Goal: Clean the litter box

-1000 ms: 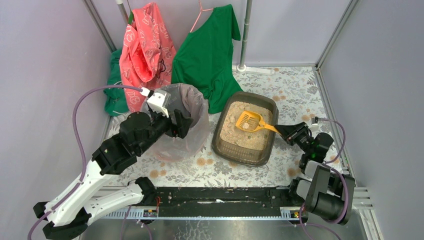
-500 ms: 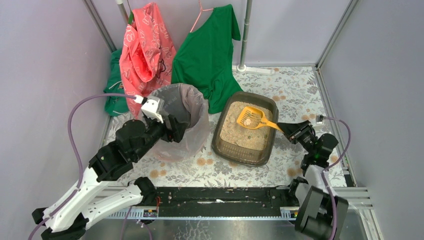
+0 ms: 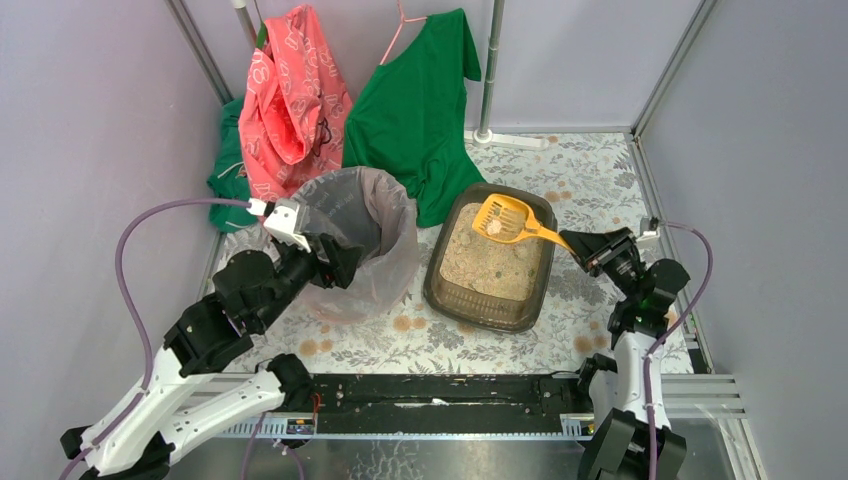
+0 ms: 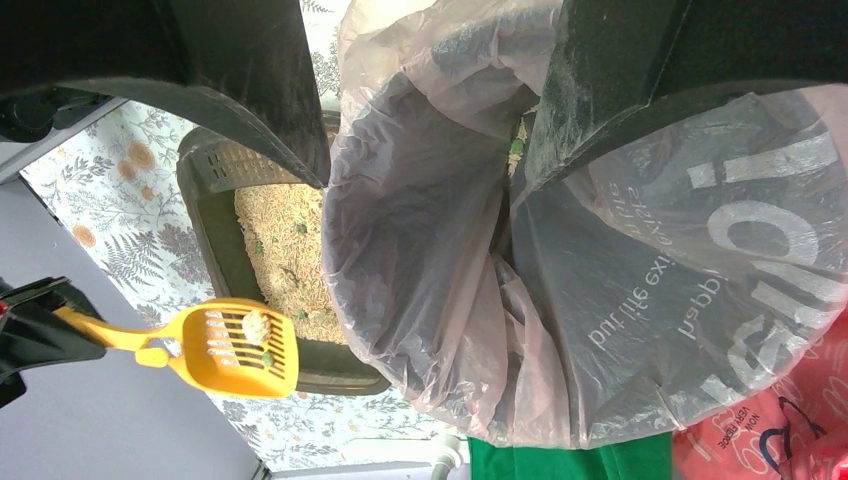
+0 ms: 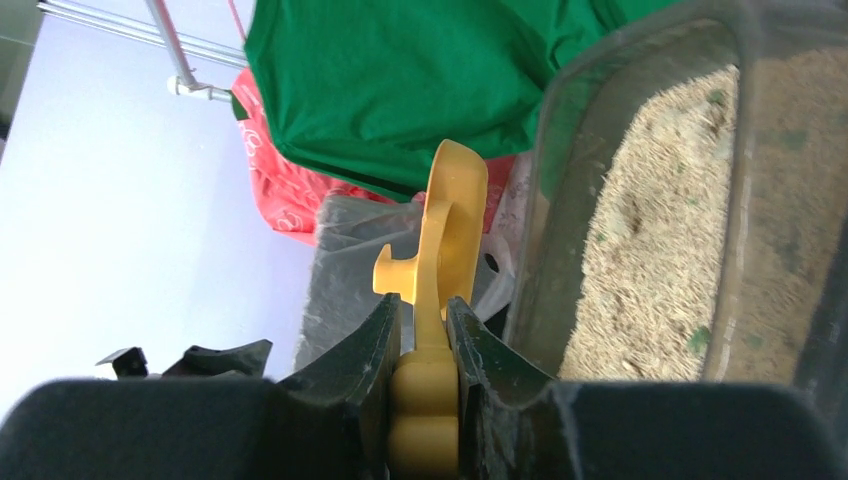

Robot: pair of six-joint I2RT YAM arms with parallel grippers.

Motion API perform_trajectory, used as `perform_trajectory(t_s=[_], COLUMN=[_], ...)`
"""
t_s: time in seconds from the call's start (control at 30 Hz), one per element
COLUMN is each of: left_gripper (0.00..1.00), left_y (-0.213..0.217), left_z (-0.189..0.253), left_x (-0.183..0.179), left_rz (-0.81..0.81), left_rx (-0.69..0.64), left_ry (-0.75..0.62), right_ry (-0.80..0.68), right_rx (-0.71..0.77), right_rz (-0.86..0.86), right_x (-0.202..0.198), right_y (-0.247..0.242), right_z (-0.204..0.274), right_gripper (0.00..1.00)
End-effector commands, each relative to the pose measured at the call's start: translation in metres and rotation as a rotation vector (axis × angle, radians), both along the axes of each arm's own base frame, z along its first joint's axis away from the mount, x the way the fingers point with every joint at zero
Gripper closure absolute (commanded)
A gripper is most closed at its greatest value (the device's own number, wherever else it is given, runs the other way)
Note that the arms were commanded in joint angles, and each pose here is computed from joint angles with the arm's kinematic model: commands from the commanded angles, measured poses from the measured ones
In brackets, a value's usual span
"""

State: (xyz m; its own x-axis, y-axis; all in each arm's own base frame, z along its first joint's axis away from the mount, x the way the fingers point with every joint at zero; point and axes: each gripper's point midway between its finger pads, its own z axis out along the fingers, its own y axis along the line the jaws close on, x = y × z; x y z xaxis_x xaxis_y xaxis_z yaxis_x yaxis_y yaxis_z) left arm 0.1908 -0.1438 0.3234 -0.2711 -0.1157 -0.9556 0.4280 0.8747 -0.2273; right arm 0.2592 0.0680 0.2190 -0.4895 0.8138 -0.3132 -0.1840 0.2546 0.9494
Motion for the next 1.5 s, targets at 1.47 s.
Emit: perform_trajectory(t_s=[1.47], left_gripper=[0.21], left_y=[0.031], left_z=[-0.008], left_x=[-0.016], left_rz=[0.066], left_rx=[-0.036], left_ry=[-0.015], right_ry=[-0.202], right_rx=[-0.158], right_rz=[0.313], right_x=[0.054], right_y=[0.182], right_z=[0.19], right_gripper=[1.0])
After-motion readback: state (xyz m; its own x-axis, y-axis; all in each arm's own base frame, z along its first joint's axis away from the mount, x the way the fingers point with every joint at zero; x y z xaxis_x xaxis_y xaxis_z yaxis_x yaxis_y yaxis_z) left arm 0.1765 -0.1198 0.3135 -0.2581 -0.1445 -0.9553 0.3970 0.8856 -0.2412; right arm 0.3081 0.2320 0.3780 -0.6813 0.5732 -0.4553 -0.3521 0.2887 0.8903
